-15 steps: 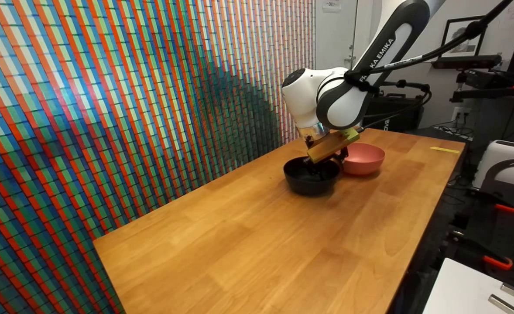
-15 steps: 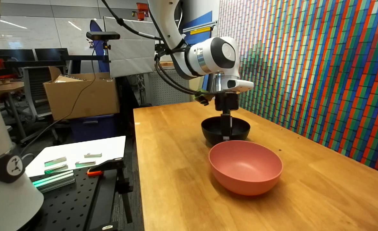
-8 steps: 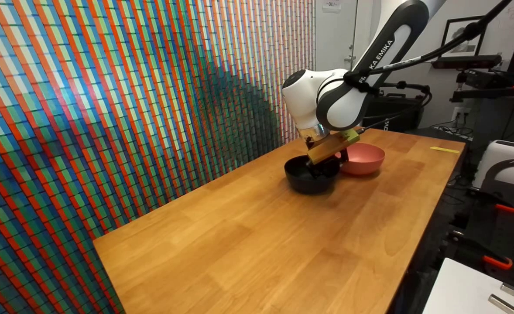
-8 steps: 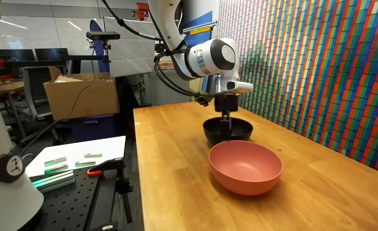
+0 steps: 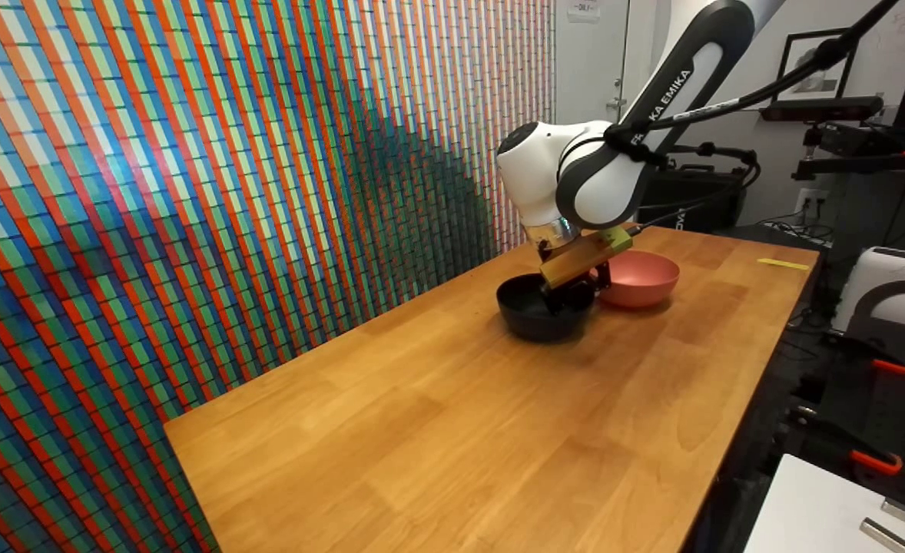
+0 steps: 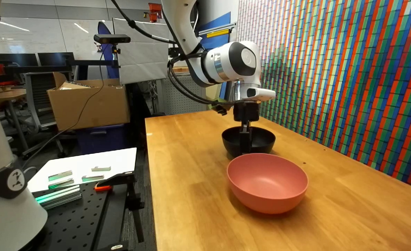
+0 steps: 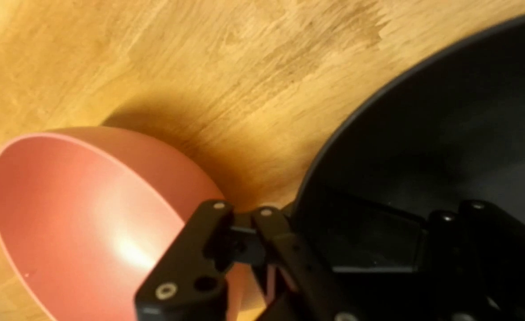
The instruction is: Put the black bowl in the peach bowl
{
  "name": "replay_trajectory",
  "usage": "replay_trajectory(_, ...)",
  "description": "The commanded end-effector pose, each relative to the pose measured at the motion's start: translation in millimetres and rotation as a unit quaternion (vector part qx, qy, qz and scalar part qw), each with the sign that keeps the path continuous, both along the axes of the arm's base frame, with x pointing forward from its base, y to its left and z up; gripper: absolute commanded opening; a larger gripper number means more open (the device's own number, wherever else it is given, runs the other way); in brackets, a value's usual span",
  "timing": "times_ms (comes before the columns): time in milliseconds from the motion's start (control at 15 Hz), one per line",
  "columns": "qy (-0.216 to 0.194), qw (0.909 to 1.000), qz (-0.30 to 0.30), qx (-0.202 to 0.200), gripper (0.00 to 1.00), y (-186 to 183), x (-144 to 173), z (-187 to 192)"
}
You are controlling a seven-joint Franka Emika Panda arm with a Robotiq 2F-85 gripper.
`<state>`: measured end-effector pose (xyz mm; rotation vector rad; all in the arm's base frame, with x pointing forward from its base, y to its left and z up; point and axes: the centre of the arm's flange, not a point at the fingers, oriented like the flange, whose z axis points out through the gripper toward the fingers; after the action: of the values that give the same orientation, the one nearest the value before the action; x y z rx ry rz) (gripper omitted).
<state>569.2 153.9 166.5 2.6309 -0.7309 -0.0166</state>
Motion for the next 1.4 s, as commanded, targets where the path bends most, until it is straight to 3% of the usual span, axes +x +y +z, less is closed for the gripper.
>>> replay_trajectory(0, -0.017, 0.9998, -0.005, 0.005, 0.04, 6.5, 2.9, 13.3)
replay_trajectory(867, -0.105, 0.9942, 0.007, 0.02, 0.03, 33.3, 4.6, 105.1)
replay_trajectory(1067, -0.127, 0.9918, -0.006, 0.013, 0.04, 24.9, -0.3, 128.4)
replay_trajectory(1333, -0.127, 0.9899, -0.063, -0.002, 0.04, -20.4, -20.1, 142.1)
